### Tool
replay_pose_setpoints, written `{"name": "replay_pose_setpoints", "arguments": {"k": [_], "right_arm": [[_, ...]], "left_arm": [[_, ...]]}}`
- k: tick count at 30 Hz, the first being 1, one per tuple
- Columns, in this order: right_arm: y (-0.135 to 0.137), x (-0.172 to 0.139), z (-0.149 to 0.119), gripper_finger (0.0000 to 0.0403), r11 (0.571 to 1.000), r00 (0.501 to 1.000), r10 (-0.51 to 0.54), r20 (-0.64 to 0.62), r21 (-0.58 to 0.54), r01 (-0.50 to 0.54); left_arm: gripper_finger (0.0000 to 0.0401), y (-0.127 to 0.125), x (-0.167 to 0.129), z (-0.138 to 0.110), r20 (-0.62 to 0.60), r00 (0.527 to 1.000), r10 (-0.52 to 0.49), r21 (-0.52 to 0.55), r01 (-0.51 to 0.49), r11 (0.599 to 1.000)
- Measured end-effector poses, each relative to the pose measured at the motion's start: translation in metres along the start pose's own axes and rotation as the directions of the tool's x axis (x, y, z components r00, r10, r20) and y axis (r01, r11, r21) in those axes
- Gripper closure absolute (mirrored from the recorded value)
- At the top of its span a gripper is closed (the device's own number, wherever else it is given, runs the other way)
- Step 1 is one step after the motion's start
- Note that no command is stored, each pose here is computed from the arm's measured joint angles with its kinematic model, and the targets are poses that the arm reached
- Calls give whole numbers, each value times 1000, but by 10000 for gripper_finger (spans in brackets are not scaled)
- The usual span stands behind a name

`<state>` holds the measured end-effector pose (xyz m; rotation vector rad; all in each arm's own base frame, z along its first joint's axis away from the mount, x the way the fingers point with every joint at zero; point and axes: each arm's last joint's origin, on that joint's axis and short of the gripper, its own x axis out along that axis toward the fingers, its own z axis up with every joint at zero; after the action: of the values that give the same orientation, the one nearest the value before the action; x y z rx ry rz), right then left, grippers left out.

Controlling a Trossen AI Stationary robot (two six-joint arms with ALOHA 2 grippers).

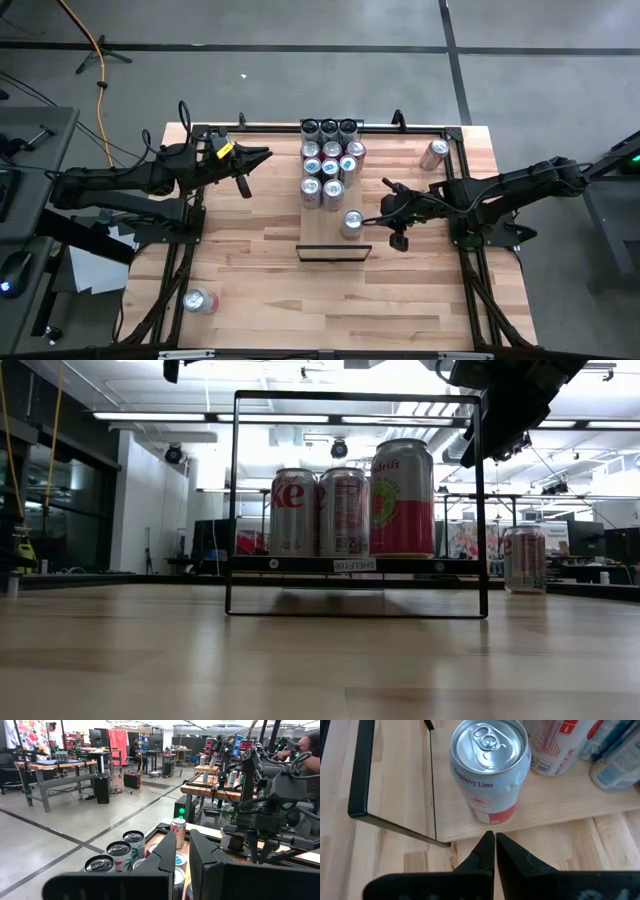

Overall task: Place canned beverage on shelf
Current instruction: Put the top pink-white soda can on the shelf

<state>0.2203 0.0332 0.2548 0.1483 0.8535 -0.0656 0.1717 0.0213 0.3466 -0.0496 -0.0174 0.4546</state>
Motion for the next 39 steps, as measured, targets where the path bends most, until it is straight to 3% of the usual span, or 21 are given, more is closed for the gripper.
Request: {"name": "replay_pose_setpoints", "arguments": {"k": [8, 14, 25, 39], "right_arm": [[0, 0, 0, 401, 998, 1000, 10, 2, 59, -10], [6, 5, 4, 401, 990, 990, 139, -6, 38, -138], [10, 38, 4, 403, 999, 1000, 5, -24, 52, -4], [12, 42, 15, 403, 999, 997, 38, 74, 31, -41]], "left_arm": [[401, 0, 0, 0, 0, 1000, 0, 0, 0, 1000], [400, 0, 0, 0, 0, 1000, 0, 0, 0, 1000], [398, 0, 0, 0, 1, 1000, 0, -1, 0, 1000], [398, 0, 0, 0, 1, 1000, 0, -1, 0, 1000]]}}
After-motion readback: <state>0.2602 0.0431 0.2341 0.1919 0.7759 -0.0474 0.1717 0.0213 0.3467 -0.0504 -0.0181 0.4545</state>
